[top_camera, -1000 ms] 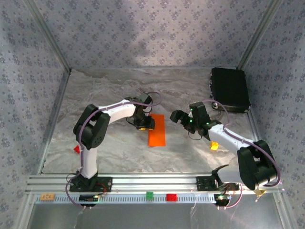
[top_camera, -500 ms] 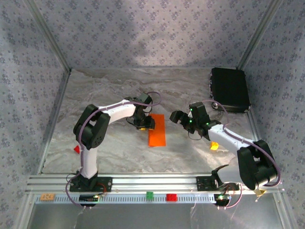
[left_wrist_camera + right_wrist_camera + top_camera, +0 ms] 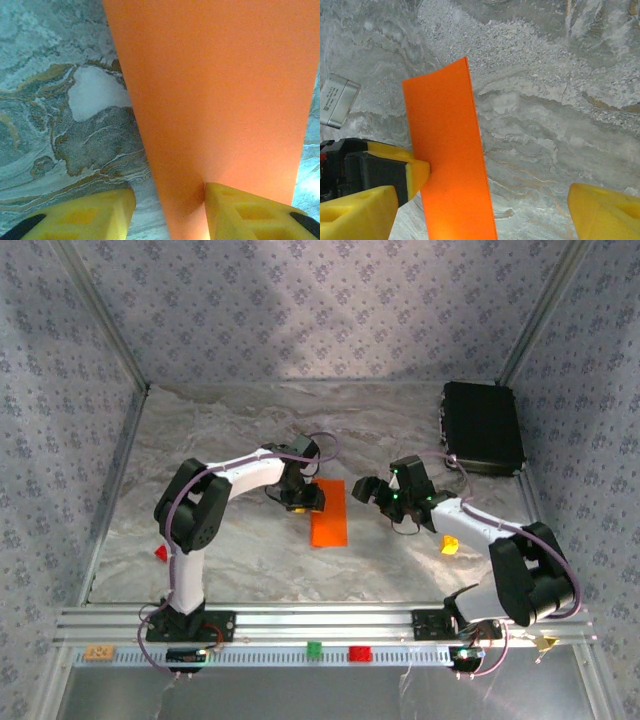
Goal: Fold a paper plane with a square sheet of paper (pick it up from the middle)
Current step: Hold the square sheet of paper at the center of the table.
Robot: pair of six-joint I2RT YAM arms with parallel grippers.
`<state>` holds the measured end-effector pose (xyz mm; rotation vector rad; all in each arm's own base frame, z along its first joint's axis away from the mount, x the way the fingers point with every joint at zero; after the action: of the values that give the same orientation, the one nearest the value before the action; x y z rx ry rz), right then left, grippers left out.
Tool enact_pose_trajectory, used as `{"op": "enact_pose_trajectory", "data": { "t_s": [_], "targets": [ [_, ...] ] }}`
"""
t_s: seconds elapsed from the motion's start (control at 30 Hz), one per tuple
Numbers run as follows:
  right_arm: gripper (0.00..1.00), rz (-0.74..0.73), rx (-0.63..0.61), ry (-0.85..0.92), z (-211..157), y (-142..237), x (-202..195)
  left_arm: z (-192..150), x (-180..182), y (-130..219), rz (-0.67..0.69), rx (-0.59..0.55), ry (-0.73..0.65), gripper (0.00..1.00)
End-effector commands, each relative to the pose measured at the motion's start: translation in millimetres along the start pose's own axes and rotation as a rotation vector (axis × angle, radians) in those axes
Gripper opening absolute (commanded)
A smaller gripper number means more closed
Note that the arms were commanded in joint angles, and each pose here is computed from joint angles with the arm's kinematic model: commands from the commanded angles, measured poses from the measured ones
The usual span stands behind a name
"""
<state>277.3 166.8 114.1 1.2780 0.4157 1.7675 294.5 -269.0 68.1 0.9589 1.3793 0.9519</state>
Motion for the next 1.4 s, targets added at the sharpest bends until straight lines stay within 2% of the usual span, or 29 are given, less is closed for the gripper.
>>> {"op": "enact_pose_trajectory", "data": {
  "t_s": [0.0, 0.17, 0.4, 0.93, 1.17, 1.27, 1.37],
  "targets": [
    [0.88, 0.032, -0.004, 0.030, 7, -1, 10, 5, 21, -30, 0.102, -0.007, -0.013, 0.44],
    [0.85, 0.037, 0.014, 0.030, 6, -5, 11, 5, 21, -31, 0.105, -0.008, -0.019, 0.44],
    [0.75, 0.061, 0.045, 0.042, 3, -12, 16, 5, 20, -31, 0.096, -0.008, -0.004, 0.45],
    [0.74, 0.051, 0.054, 0.046, 1, -15, 15, 8, 18, -34, 0.098, -0.008, -0.003, 0.46],
    [0.61, 0.077, 0.077, 0.054, -2, -22, 18, 7, 17, -35, 0.099, -0.006, -0.014, 0.46],
    [0.53, 0.093, 0.089, 0.057, -2, -27, 22, 7, 17, -36, 0.101, -0.004, -0.015, 0.46],
    [0.41, 0.114, 0.104, 0.059, -3, -33, 26, 6, 16, -35, 0.101, -0.004, -0.016, 0.46]
  ]
}}
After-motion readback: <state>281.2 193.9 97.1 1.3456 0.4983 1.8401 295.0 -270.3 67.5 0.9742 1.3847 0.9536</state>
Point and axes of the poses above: each hand's point on the last joint's axis, 136 mm out from that joint toward the fingers, its own y axis back along the fingers, its own x axis along the line the jaws close on, z = x × y, the point moved 5 cm from there along y, back along the fingers, and after that the axes turned 12 degrees about y, right-handed, at the moved point
